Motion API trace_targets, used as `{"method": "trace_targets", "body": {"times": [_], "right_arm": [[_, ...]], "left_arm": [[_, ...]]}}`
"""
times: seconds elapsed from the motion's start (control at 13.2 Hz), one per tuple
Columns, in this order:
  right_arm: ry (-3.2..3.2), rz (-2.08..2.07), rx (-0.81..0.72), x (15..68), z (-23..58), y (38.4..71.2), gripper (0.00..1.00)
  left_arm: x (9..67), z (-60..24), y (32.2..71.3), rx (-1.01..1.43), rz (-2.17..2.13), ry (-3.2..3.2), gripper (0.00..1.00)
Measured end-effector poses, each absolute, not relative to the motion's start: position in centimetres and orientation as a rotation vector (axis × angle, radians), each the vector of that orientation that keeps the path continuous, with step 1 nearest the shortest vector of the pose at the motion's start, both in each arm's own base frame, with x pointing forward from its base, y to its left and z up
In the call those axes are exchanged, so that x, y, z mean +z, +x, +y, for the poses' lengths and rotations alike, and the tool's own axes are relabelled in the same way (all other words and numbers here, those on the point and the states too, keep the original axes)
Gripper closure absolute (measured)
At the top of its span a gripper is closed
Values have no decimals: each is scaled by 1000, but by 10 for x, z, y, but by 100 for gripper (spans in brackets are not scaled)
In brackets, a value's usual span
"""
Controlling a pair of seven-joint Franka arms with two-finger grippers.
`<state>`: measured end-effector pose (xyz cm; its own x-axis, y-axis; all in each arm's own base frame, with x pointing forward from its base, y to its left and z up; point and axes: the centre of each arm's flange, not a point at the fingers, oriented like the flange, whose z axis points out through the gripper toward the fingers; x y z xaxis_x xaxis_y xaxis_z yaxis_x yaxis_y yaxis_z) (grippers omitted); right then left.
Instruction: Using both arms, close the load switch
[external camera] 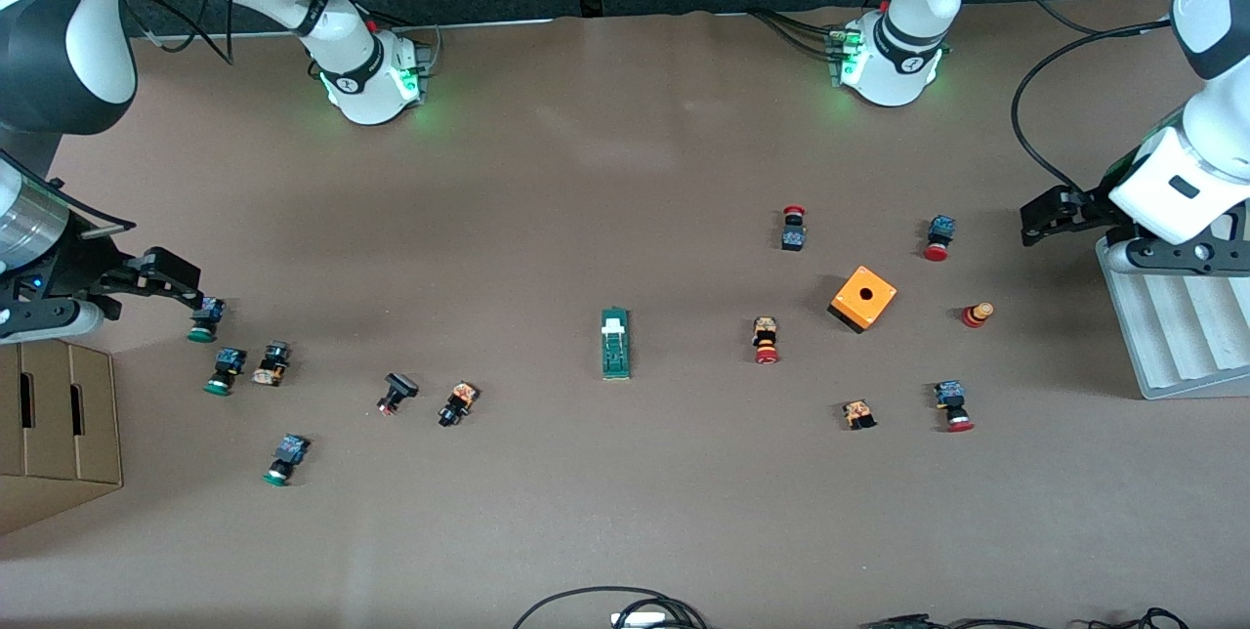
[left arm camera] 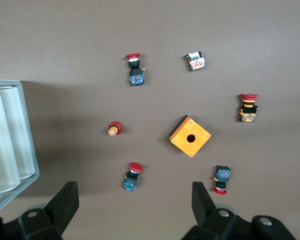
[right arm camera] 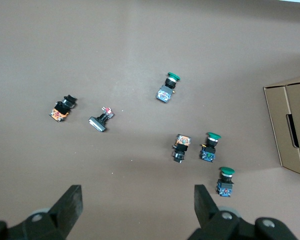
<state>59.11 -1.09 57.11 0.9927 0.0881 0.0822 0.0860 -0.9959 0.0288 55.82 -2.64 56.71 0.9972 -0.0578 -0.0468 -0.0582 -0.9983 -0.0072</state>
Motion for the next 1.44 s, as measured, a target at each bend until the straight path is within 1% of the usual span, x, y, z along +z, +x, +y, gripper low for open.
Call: {"method": "trace_targets", "body": {"times": [0.61,1.06,1.44], "right_arm": [[3110,134,145,573,-10,592,0],[3110,133,146,574,-11,592,0],[3110,132,146,574,-11,592,0]], "left_arm": [[567,-38,558,73,97,-3132,0],[568,-139,542,61,10,-3130,0],[561,-255,517,-32,16,-3166,0]]}}
